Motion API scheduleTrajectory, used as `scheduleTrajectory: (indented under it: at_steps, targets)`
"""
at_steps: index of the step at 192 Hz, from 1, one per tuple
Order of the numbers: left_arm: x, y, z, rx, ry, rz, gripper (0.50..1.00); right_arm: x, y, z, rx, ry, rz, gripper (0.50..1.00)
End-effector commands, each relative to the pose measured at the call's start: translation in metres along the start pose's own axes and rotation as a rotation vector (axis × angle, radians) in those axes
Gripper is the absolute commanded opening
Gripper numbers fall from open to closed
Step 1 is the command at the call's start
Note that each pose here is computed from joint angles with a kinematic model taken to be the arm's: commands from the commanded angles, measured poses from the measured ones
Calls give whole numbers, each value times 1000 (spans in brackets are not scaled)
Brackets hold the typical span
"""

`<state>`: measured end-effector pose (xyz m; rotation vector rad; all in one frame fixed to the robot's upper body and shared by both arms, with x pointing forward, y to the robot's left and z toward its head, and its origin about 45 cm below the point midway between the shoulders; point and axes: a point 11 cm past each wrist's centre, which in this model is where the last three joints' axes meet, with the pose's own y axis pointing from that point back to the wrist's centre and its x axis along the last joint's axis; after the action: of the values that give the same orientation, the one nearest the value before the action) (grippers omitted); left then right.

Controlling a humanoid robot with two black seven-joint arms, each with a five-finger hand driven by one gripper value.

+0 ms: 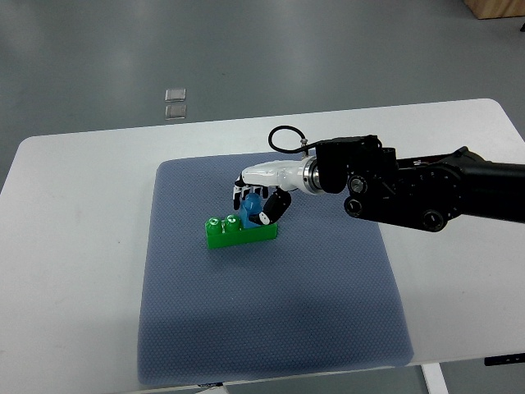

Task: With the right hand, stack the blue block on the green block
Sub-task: 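Lower the blue block onto the green block's studs and press down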

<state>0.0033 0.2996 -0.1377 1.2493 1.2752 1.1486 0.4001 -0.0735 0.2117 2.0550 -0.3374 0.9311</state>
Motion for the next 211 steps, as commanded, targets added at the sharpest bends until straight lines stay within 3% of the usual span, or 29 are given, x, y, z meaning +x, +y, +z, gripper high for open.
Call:
scheduleTrajectory:
  at_steps: [1,211]
  targets:
    - [0,0,0,-1,0,-1,1000,-4,0,3,-2,-8,1,611]
    - [1,0,0,0,0,2,1000,-16,-5,0,11,-35,32,599]
